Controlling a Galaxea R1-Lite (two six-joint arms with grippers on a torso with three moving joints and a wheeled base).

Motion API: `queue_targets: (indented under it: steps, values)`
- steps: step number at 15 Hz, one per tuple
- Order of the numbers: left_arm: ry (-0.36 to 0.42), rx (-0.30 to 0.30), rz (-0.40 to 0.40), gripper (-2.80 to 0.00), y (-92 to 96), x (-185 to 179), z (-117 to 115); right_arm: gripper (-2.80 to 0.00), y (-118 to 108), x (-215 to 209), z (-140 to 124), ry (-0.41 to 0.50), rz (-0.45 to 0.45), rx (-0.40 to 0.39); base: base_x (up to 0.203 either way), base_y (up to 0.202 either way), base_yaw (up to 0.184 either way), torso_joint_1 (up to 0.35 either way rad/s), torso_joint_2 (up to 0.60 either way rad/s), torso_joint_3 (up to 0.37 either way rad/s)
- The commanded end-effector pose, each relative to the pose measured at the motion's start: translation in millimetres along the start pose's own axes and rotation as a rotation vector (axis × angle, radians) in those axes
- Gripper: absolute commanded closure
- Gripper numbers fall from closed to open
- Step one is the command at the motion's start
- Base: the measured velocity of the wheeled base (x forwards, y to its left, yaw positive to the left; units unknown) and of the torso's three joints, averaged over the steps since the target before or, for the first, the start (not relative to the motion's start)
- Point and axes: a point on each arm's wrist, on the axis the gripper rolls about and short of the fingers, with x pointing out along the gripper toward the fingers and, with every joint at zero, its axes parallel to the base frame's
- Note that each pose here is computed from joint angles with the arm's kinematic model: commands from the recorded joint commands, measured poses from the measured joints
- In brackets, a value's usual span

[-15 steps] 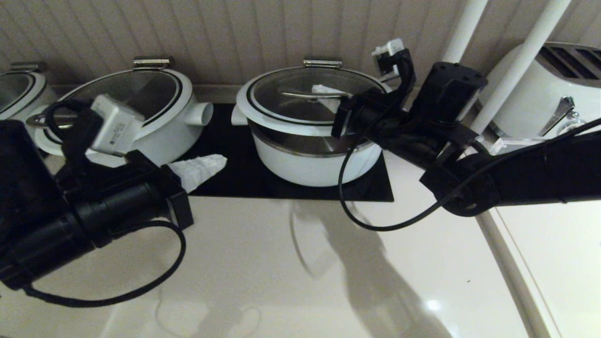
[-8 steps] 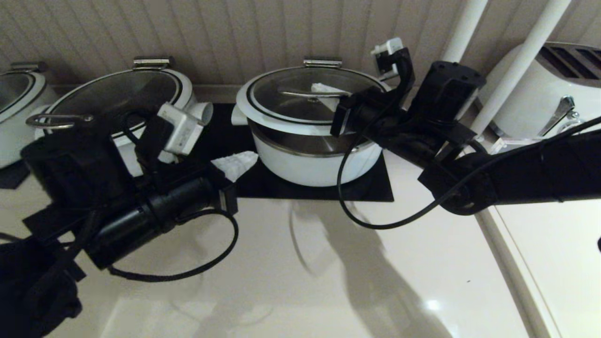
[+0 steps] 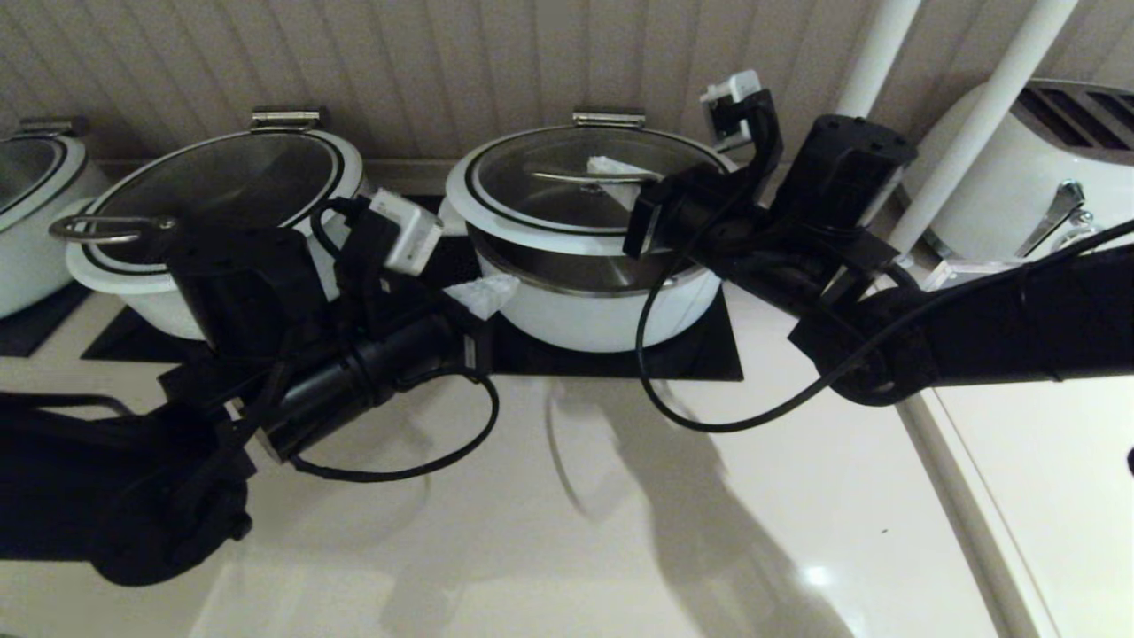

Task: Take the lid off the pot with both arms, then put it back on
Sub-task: Hold the pot lid with the left arm

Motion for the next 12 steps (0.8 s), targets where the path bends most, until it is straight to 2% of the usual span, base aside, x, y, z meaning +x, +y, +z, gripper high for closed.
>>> queue_targets:
  steps: [1, 12]
  values:
    - [-0.008, 0.001, 0.001, 0.0, 0.9, 7, 0, 0.0, 0, 0, 1, -0.007, 0.003, -0.002, 0.0, 0.0, 0.0, 0.0, 0.0, 0.0]
    - [-0.055, 0.008, 0.011, 0.0, 6.8, 36, 5, 0.0, 0, -1, 3, -0.011, 0.003, -0.004, 0.0, 0.0, 0.0, 0.0, 0.0, 0.0]
